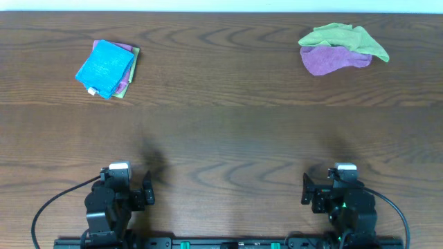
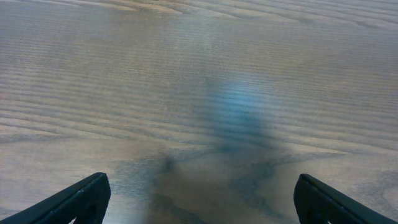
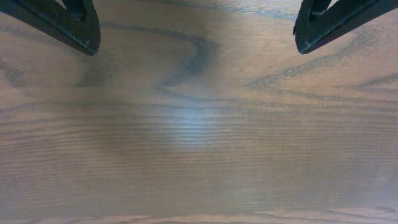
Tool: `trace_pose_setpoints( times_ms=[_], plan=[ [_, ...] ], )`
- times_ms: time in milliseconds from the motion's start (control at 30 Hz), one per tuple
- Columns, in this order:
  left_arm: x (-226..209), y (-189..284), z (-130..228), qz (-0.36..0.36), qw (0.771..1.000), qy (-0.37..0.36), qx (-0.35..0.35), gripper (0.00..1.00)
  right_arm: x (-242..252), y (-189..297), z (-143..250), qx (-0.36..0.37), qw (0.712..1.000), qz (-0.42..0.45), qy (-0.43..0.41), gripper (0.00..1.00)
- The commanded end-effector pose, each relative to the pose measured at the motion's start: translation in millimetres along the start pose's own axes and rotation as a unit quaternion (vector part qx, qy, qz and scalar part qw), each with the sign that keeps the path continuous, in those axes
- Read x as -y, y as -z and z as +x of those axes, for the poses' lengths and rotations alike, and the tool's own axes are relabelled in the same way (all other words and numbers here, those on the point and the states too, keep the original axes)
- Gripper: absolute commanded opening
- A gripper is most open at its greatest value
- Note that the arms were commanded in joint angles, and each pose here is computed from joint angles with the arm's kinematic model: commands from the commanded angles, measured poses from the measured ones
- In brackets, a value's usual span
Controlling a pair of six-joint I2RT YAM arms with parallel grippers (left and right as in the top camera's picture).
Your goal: Fold the cloth
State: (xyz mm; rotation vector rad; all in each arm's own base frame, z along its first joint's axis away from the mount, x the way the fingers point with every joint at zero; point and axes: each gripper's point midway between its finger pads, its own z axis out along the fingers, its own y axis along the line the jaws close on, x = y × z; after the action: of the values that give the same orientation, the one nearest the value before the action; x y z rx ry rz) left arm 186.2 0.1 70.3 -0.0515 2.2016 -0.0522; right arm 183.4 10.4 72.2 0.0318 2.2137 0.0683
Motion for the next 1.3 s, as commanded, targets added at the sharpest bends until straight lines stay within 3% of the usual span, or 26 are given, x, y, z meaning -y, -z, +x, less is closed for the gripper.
trace_pose_setpoints(
  times_ms=[0,667,833,1267],
  plan=[
    [-1,-2,7,-0.002,1.0,0.003,-0.011,0.95,1,-2,2,0.0,1.0,0.001,-0.004,0.99],
    [-1,-2,7,-0.002,1.0,0.003,-0.011,0.96,-1,-2,-1,0.007,1.0,-0.003,-0.007,0.99],
    [-1,-2,7,-0.002,1.0,0.003,-0.011,0.95,-30,2,-23,0.037,0.985,-0.093,-0.143,0.99],
    [-1,-2,7,-0.002,1.0,0.003,-0.011,0.95,-36,10,-59,0.095,0.96,-0.128,-0.23,0.99]
  ],
)
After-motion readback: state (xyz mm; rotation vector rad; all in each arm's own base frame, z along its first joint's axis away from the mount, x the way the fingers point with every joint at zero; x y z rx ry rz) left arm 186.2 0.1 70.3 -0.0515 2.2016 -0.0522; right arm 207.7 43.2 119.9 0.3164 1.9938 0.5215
